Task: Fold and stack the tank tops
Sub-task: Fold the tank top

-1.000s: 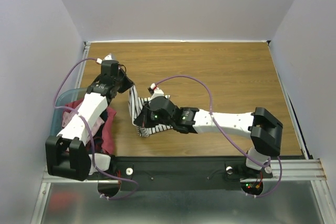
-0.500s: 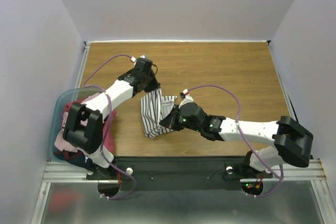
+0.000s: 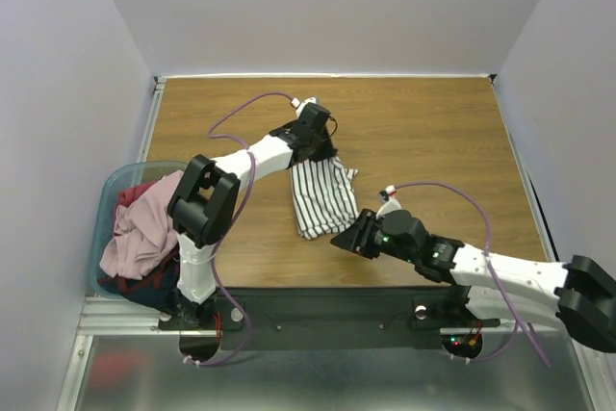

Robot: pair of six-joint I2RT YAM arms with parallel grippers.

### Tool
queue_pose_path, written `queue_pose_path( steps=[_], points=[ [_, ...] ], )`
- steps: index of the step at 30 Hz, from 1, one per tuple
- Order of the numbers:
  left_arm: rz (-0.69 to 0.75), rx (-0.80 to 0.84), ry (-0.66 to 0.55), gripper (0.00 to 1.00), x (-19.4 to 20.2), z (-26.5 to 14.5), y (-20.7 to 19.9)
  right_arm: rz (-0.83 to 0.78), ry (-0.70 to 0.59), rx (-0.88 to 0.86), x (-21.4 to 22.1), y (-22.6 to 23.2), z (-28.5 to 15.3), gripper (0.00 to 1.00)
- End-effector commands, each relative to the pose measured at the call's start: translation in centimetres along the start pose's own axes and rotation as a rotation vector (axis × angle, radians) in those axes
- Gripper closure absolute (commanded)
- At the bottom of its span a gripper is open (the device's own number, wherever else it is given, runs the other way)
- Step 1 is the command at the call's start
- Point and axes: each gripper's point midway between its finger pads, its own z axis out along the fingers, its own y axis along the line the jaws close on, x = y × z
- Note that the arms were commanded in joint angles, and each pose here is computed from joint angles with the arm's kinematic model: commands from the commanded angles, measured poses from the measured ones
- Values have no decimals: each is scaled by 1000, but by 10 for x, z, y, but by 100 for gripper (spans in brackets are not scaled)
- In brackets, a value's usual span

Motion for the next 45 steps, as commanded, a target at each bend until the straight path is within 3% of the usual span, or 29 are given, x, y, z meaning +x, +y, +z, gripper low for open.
queue_pose_path(
  steps=[1,2,3,10,12,16,21,27,36,40,42,44,45],
  points=[
    [33,150,-158,67,-44,-12,-58,13,-58,41,-11,-6,-16,47],
    [45,203,-175,62,-48,-15,-71,8,-101,46,-20,-5,-21,37],
    [54,221,-181,58,-49,-18,-76,-6,-102,96,-20,-15,-24,34],
    [134,255,-256,42,-70,-58,-84,-201,-286,302,-74,-13,-31,30],
    [111,187,-276,42,-74,-61,-69,-238,-329,317,-91,3,-28,29],
    [-37,31,-303,46,-89,-73,-4,-316,-307,469,-133,-21,-4,28],
    [-83,-27,-257,48,-60,-68,44,-370,-256,578,-176,-46,25,31],
    [-93,-23,-197,51,-28,-60,62,-494,-260,609,-223,-33,65,36],
    [-104,-48,-171,51,-6,-57,82,-502,-192,678,-232,-67,112,39],
    [-105,-54,-162,51,1,-55,87,-491,-164,708,-232,-87,124,51],
    [-103,-59,-156,51,5,-55,90,-482,-172,719,-235,-90,124,63],
    [-102,-62,-149,51,12,-53,94,-464,-205,718,-239,-87,116,81],
    [-102,-63,-144,51,14,-52,95,-456,-218,714,-243,-86,112,83]
  ],
)
